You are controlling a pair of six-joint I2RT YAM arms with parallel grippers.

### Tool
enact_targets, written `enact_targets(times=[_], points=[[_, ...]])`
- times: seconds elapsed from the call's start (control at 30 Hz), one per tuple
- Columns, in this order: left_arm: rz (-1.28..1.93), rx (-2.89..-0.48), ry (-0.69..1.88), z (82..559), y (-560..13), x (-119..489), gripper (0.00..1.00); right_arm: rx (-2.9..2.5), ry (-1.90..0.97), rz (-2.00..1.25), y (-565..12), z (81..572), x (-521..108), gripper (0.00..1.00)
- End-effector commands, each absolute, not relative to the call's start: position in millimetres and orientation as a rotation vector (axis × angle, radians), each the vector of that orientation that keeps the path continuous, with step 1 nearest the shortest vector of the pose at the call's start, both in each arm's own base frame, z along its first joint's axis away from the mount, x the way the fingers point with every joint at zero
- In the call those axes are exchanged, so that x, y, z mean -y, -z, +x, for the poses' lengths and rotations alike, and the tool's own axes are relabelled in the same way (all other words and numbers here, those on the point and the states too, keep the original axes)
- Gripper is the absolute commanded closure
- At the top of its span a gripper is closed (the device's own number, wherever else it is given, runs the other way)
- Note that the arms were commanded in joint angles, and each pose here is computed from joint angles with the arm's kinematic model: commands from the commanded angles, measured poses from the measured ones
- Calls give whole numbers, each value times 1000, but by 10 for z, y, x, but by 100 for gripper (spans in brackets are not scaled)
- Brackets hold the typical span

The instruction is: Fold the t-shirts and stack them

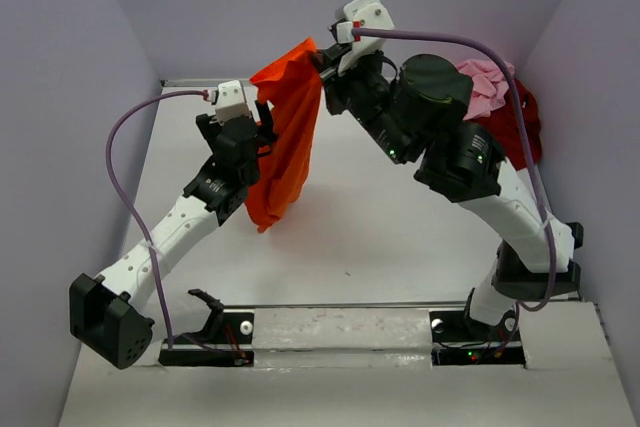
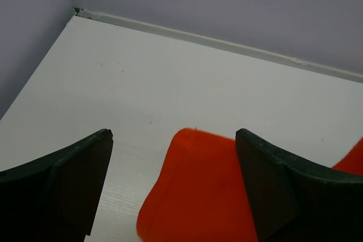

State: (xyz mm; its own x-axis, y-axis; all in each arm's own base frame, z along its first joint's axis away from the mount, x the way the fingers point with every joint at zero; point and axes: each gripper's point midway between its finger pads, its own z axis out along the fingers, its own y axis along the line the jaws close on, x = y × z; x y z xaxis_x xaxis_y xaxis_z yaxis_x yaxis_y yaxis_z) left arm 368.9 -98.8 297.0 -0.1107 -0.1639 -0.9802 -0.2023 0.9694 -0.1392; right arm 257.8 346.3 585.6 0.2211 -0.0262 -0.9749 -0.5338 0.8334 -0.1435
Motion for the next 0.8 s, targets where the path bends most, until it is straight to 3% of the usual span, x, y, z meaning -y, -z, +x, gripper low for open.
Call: enact_targets(times=[0.0, 0.17, 0.4, 0.63, 0.77], points=[[-324, -1609, -9, 3648, -3201, 939, 1, -1216, -314, -294, -6436, 2419, -2518, 100], [-311, -1616, -23, 3645, -3177, 958, 1, -1203, -239, -168, -6596, 2293, -1829, 100], [-299, -1680, -73, 3735, -3011, 1020, 1, -1229, -66, -119, -6507, 2334, -1517, 100], [-347, -1605, -77, 3601, -3213, 859, 1, -1272, 16, -243, -6118, 2618, -2199, 100], [-357, -1605, -118, 3606, -3217, 810, 1, -1345, -24, -424, -5574, 2896, -3165, 100]])
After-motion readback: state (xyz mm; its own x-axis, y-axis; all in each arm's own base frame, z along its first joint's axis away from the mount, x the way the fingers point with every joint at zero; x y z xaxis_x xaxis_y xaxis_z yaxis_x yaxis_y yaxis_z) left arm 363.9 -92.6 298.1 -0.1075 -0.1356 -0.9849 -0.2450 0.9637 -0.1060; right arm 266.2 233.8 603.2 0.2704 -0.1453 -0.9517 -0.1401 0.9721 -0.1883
